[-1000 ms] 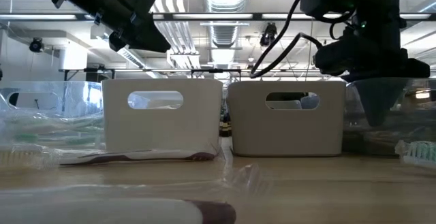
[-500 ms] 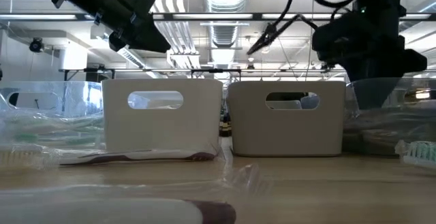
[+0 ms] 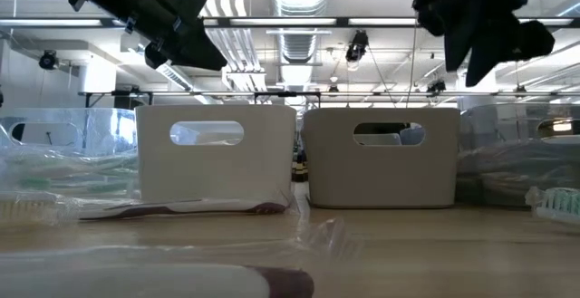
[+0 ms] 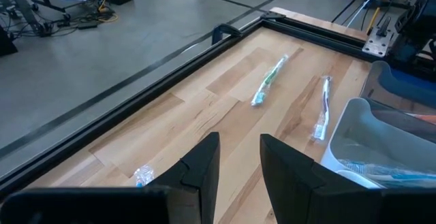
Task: Pick & Place Toothbrushes
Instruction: Put the blue toothbrush into the gray bin
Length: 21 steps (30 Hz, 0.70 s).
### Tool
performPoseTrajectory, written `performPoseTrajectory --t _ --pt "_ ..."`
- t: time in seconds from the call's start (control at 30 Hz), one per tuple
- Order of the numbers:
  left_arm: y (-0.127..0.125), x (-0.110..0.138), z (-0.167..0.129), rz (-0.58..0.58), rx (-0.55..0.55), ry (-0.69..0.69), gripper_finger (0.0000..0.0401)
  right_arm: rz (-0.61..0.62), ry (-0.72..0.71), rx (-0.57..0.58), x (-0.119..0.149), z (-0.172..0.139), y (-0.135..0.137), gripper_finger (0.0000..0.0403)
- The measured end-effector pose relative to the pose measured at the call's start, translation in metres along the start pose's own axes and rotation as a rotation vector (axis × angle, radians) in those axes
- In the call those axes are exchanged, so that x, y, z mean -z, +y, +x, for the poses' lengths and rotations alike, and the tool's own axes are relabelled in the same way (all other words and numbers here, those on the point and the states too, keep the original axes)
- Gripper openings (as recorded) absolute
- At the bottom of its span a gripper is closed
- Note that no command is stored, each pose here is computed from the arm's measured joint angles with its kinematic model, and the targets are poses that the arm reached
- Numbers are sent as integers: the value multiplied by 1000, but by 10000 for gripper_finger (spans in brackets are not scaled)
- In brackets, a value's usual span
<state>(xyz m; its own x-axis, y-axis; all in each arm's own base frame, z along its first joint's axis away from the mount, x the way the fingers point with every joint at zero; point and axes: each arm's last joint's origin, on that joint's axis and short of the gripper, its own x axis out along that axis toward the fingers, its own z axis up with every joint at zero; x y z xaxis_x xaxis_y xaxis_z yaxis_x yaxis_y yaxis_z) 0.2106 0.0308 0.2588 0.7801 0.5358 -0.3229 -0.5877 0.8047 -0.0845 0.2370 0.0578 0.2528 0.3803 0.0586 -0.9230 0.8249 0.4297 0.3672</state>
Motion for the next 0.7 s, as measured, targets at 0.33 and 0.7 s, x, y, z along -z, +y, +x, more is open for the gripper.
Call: performPoseTrajectory --t 0.33,0.7 --pt "0 1 0 3 -1 6 110 -91 -413 50 -31 -45 -13 124" --pt "0 2 0 5 -3 10 110 -397 -645 179 -105 -92 -15 91"
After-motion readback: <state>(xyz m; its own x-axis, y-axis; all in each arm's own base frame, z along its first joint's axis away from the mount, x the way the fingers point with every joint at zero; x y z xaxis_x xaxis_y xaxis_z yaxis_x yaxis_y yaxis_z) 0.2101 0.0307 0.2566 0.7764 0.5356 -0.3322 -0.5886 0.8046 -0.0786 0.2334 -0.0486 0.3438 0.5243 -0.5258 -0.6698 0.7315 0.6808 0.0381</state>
